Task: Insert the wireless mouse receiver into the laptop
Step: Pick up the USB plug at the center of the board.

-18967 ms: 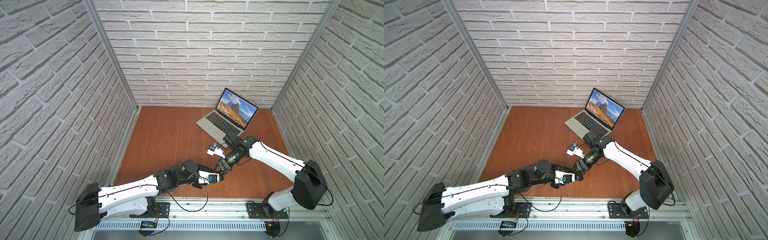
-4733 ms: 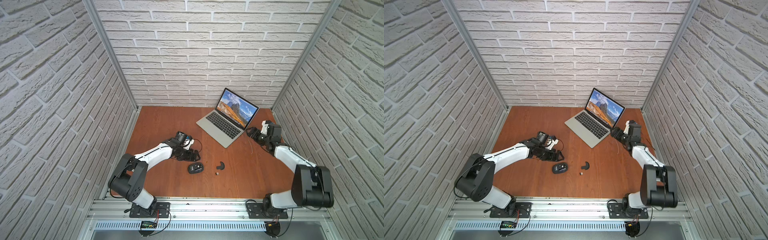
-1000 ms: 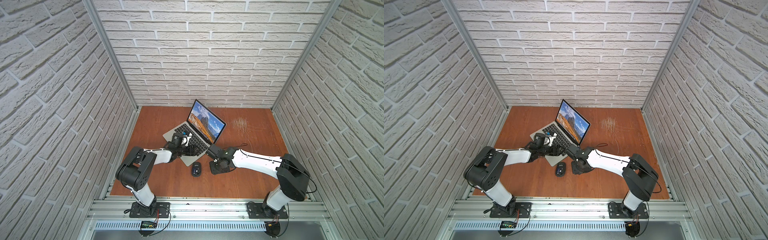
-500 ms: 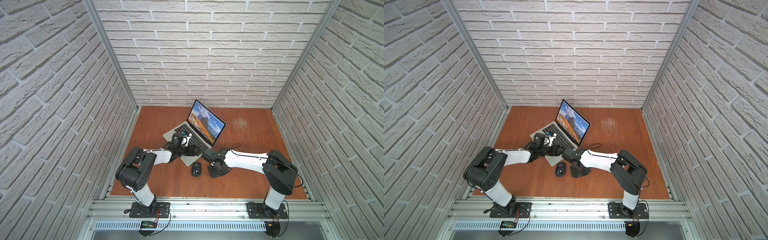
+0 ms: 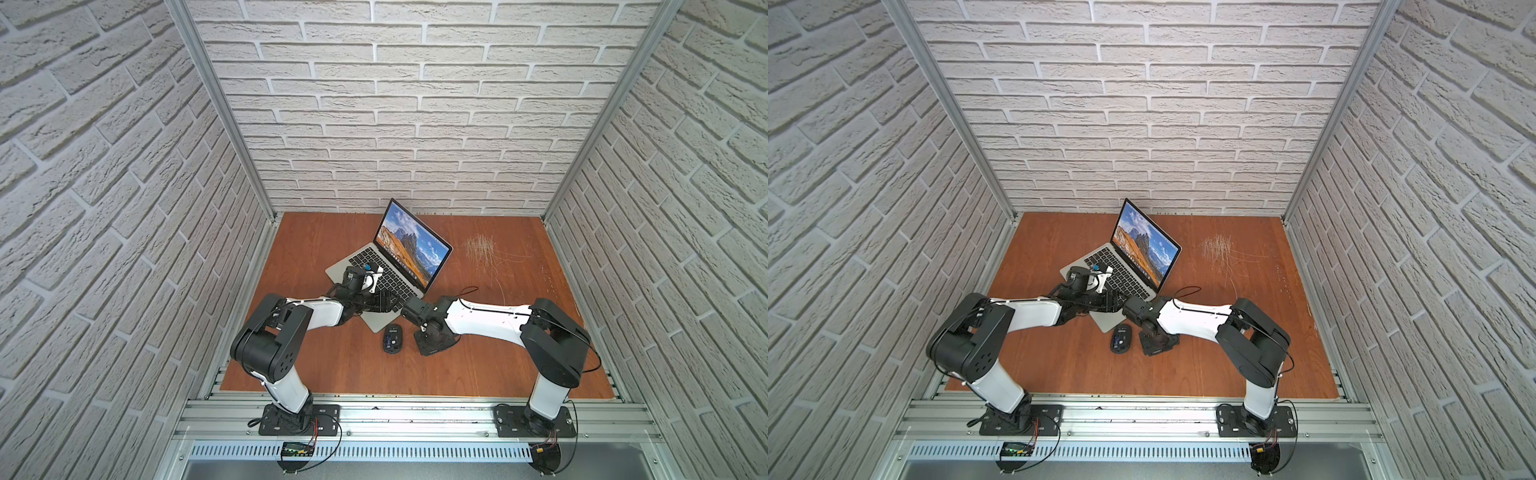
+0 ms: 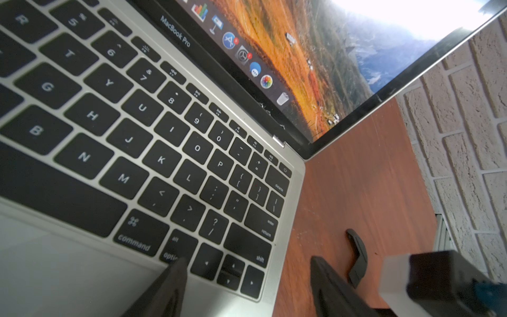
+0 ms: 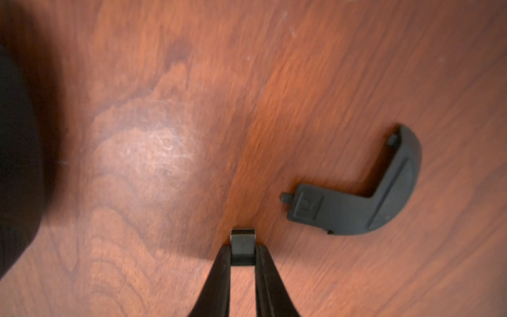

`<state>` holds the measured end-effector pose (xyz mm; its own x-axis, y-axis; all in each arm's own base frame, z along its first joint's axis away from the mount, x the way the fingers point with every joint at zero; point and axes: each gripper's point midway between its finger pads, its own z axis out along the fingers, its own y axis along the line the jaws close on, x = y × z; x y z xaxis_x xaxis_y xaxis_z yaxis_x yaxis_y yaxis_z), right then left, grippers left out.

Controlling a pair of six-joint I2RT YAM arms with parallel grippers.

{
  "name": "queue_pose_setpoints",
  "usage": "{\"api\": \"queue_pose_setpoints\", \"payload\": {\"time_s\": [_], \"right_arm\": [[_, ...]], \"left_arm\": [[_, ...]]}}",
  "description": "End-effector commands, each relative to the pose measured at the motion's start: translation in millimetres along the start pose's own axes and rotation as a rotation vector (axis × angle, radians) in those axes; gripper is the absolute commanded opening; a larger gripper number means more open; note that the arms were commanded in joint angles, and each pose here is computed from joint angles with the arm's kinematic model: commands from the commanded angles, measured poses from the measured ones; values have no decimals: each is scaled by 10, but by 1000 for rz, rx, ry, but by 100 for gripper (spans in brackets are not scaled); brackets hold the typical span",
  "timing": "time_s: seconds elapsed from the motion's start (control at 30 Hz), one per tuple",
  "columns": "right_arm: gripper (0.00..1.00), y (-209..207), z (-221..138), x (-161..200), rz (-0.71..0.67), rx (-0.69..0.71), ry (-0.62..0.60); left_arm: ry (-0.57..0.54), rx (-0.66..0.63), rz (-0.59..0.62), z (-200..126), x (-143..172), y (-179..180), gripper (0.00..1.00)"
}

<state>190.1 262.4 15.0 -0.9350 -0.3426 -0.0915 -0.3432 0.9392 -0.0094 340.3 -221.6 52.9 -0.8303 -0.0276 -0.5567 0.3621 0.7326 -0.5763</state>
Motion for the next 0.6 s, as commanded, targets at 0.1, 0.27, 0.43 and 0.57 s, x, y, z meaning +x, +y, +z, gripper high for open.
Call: {"api": "queue_pose_setpoints", "payload": {"time_s": [0.1, 0.27, 0.43, 0.57], "right_arm": [[16, -40, -190, -267, -187, -48, -132], [17, -7, -305, -585, -313, -111, -228], [17, -43, -205, -836, -395, -126, -274], [16, -54, -122, -1012, -434, -130, -318]], "left_arm": [[15, 87, 0, -5, -49, -165, 63], [16, 113, 7, 51, -133, -220, 52], [27, 140, -20, 156, -113, -188, 44], [33, 173, -34, 225, -134, -210, 36]]}}
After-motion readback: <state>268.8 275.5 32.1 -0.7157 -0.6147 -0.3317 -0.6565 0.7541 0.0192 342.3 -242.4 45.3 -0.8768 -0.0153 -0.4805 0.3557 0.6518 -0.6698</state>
